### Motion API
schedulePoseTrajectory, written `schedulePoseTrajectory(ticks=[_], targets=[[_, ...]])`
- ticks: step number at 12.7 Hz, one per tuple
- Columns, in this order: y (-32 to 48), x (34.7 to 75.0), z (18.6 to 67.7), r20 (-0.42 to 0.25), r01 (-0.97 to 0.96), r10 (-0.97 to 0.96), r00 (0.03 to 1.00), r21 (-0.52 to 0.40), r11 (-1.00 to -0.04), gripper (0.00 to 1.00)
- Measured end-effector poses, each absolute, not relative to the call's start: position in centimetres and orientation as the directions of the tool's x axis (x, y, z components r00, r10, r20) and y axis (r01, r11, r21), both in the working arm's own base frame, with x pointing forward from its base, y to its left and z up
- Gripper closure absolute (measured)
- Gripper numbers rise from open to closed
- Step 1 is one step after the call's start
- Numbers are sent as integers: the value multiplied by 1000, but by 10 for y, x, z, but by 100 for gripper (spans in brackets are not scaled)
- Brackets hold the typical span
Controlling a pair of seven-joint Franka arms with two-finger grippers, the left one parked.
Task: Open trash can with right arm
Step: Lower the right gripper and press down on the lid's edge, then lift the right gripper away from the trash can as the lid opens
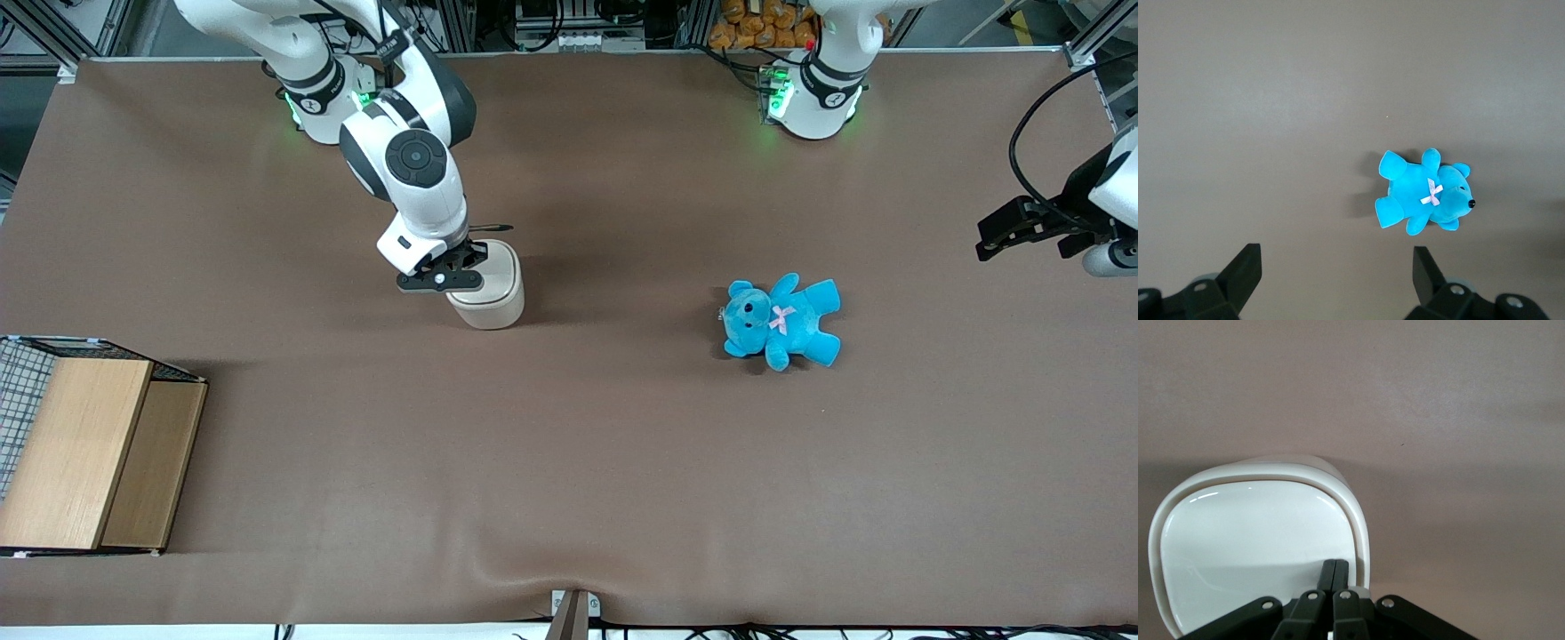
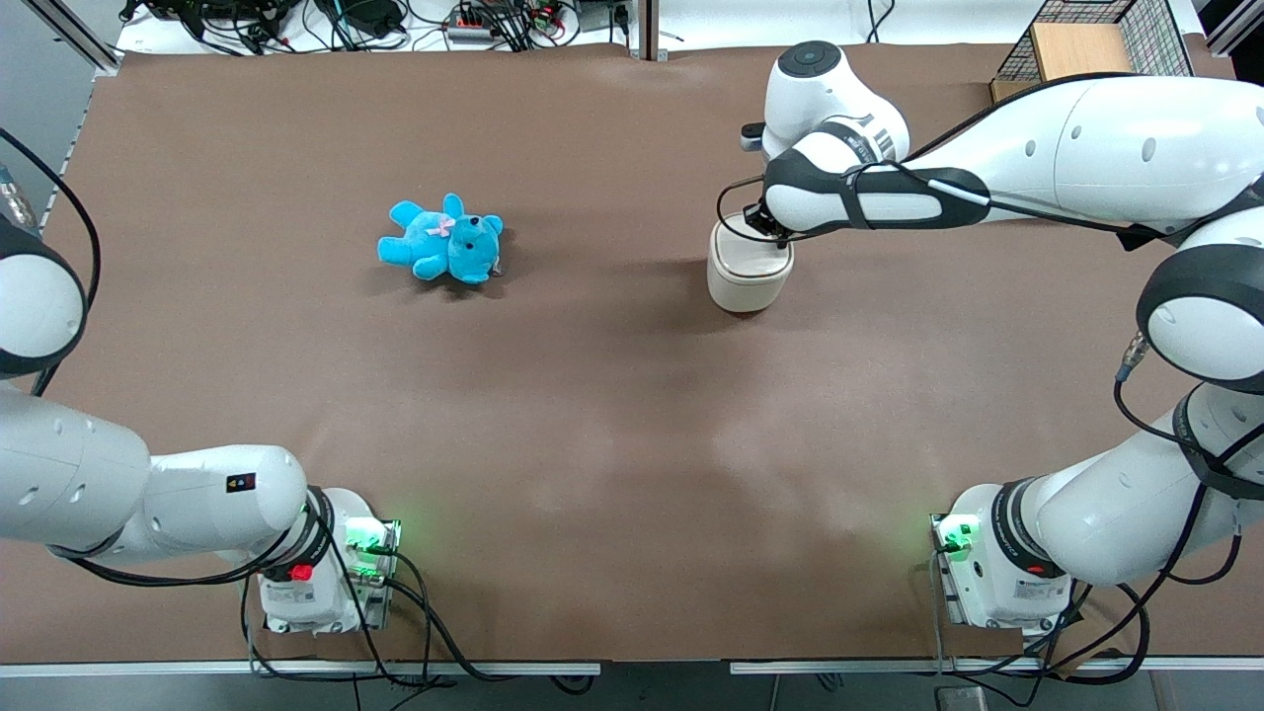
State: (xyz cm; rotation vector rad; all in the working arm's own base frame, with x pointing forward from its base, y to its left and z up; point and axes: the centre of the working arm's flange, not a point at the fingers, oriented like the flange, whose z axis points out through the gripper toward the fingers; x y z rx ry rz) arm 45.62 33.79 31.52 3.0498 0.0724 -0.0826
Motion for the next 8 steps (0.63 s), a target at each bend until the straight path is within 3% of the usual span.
schedulePoseTrajectory(ticks=[6,8], targets=[[337,455,313,-45,47,44,998,81,-996,99],[337,458,322,-51,37,32,998,91,-995,94]])
